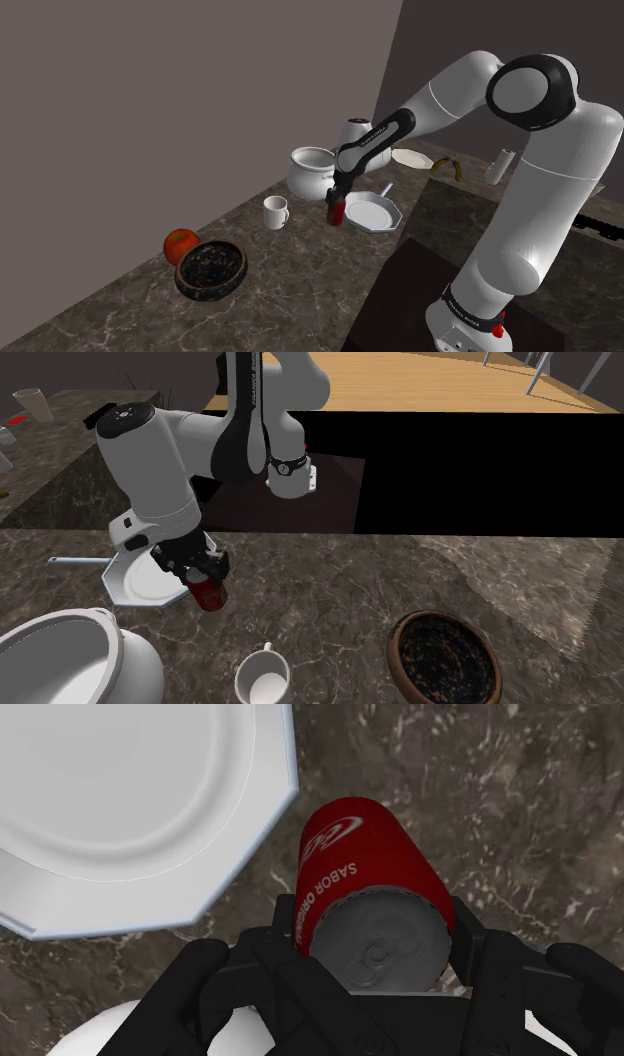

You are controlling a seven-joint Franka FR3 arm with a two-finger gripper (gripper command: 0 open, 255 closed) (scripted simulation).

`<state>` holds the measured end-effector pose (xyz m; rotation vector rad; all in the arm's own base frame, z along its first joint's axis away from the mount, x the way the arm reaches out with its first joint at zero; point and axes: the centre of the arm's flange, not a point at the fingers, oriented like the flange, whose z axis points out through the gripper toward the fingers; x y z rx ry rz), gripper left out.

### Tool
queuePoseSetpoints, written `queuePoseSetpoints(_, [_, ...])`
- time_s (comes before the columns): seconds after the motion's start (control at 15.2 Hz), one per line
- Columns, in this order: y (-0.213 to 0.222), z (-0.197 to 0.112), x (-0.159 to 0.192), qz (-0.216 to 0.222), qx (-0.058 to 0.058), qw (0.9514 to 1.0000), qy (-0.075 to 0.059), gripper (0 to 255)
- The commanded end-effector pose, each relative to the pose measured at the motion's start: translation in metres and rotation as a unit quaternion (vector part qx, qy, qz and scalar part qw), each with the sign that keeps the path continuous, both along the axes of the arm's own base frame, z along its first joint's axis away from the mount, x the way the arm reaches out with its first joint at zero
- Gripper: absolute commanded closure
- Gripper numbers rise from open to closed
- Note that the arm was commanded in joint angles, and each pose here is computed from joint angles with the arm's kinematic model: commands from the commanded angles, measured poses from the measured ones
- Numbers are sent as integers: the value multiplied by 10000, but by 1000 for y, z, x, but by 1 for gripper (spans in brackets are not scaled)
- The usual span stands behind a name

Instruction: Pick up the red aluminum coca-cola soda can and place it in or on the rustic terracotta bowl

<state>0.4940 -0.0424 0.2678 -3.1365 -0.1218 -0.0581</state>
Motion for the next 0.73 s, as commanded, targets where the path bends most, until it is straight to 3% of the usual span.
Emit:
queuePoseSetpoints(0.0, [0,10,0,-1,0,10000,0,255])
queuePoseSetpoints(0.66, [0,63,0,-1,0,10000,0,255])
